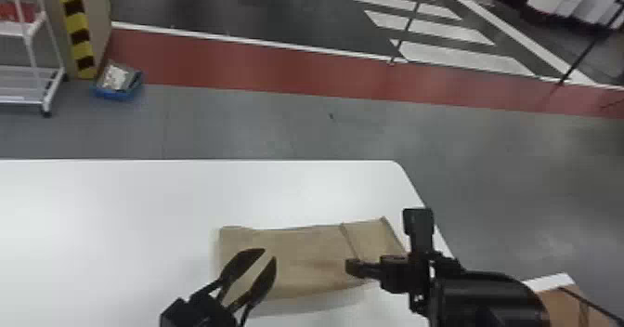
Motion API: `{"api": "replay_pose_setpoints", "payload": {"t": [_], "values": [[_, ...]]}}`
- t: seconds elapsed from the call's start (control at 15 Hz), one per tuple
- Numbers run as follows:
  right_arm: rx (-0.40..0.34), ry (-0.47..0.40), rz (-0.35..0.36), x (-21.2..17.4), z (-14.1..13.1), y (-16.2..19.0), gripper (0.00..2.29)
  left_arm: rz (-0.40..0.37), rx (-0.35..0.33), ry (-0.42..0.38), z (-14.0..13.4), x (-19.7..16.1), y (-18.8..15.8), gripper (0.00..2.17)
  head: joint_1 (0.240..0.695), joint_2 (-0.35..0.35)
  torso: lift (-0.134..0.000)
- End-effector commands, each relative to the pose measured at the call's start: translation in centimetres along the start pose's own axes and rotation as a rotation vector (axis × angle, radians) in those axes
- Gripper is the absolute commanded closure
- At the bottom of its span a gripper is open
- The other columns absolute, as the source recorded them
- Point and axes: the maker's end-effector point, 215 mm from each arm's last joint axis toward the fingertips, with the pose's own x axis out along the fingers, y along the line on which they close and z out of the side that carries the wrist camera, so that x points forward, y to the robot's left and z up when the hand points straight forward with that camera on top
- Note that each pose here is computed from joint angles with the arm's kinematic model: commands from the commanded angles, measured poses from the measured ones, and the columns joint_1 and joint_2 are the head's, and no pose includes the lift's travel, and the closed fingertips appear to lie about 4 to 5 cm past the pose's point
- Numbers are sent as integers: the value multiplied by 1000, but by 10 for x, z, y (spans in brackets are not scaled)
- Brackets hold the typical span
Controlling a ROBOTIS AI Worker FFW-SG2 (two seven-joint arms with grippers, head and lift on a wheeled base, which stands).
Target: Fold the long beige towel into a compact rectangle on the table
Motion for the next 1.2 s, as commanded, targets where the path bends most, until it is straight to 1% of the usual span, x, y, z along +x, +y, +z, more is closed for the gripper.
{"api": "replay_pose_setpoints", "payload": {"t": [0.0,0.07,0.13,0.27,0.33,0.4,0.53,0.8,1.13], "values": [[-14,-3,-22,3,9,-18,184,0,1,-1,1,0,0,839,695,-350,0],[-10,-40,-24,1,20,-23,184,0,2,-2,1,1,0,839,695,-350,0],[-3,-43,-28,3,23,-26,188,-2,4,-2,1,1,0,839,695,-350,0],[-13,-20,-53,11,25,-36,208,0,4,-2,1,1,1,839,695,-350,0],[-20,-14,-60,15,27,-39,279,-2,5,-1,1,0,1,839,695,-350,0],[-35,-3,-63,20,29,-37,323,-3,5,1,0,0,1,839,695,-350,0],[-64,15,-63,30,32,-29,323,-5,8,4,-1,-2,2,839,695,-350,0],[-90,42,-49,44,31,-11,323,0,11,5,-2,-3,7,839,695,-350,0],[-82,90,-50,49,16,-10,350,1,14,8,-2,-2,13,839,695,-350,0]]}}
